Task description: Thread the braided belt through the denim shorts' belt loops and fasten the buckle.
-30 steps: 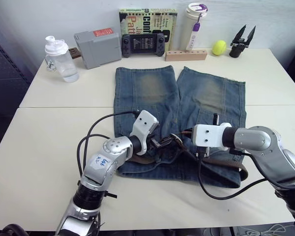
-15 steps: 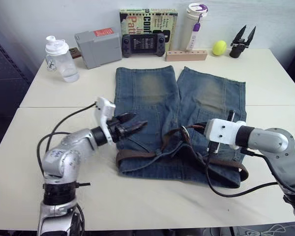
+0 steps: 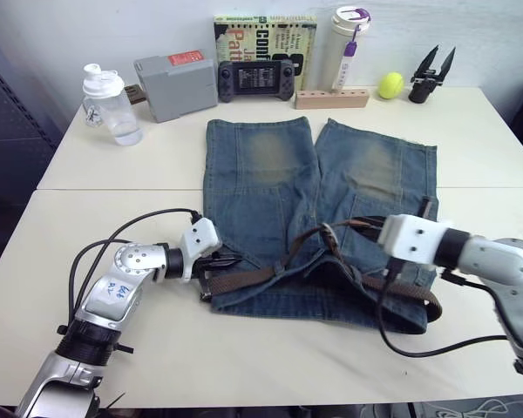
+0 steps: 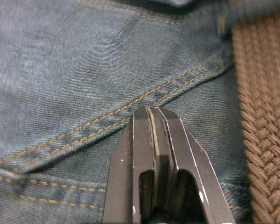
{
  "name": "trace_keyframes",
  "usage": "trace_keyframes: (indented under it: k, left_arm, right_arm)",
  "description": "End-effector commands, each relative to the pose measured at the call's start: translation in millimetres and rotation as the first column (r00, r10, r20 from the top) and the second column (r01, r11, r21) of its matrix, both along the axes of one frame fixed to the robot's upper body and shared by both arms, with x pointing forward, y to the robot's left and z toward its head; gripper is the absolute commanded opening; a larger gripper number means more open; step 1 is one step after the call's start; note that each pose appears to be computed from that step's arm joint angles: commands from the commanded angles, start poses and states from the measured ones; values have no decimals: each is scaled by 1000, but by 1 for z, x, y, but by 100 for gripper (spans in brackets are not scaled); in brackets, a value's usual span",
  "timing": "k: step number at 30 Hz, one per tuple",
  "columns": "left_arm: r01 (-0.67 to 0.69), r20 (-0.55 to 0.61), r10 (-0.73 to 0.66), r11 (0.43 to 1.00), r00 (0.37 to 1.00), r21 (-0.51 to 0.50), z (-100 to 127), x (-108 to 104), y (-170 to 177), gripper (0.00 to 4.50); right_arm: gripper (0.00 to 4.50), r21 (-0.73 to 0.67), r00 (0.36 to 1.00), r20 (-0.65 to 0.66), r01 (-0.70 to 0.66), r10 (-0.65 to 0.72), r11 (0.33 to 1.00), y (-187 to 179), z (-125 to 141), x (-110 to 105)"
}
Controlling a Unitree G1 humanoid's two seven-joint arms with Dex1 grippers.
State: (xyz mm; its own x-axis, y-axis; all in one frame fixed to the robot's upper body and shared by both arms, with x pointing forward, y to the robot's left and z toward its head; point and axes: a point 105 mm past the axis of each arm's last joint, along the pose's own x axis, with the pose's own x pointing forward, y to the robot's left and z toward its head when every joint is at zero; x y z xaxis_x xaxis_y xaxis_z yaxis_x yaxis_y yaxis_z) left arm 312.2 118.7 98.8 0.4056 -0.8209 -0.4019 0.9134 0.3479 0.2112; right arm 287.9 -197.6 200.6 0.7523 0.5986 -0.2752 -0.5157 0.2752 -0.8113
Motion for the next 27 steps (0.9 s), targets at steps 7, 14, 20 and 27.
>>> trace_keyframes:
  k: [7, 14, 20, 27]
  left_arm:
    - [8, -51, -6, 999, 999, 40, -27, -7, 1, 2]
    - [10, 51, -11, 1000, 999, 25, -7, 0, 3, 2]
    - [79, 153, -67, 994, 986, -74, 56, 1, 0, 34]
    - [194, 183, -150, 948, 972, -251, 107, -18, -35, 251]
  right_arm:
    - [0, 39, 988, 140, 64, -69, 997, -35, 49, -3]
    - [0, -6, 989, 78, -122, 123, 992, 19, 29, -11]
    - [0, -80, 968, 42, -245, 249, 966, 53, 10, -15]
    - [0, -91, 967, 50, -244, 249, 965, 64, 4, -4]
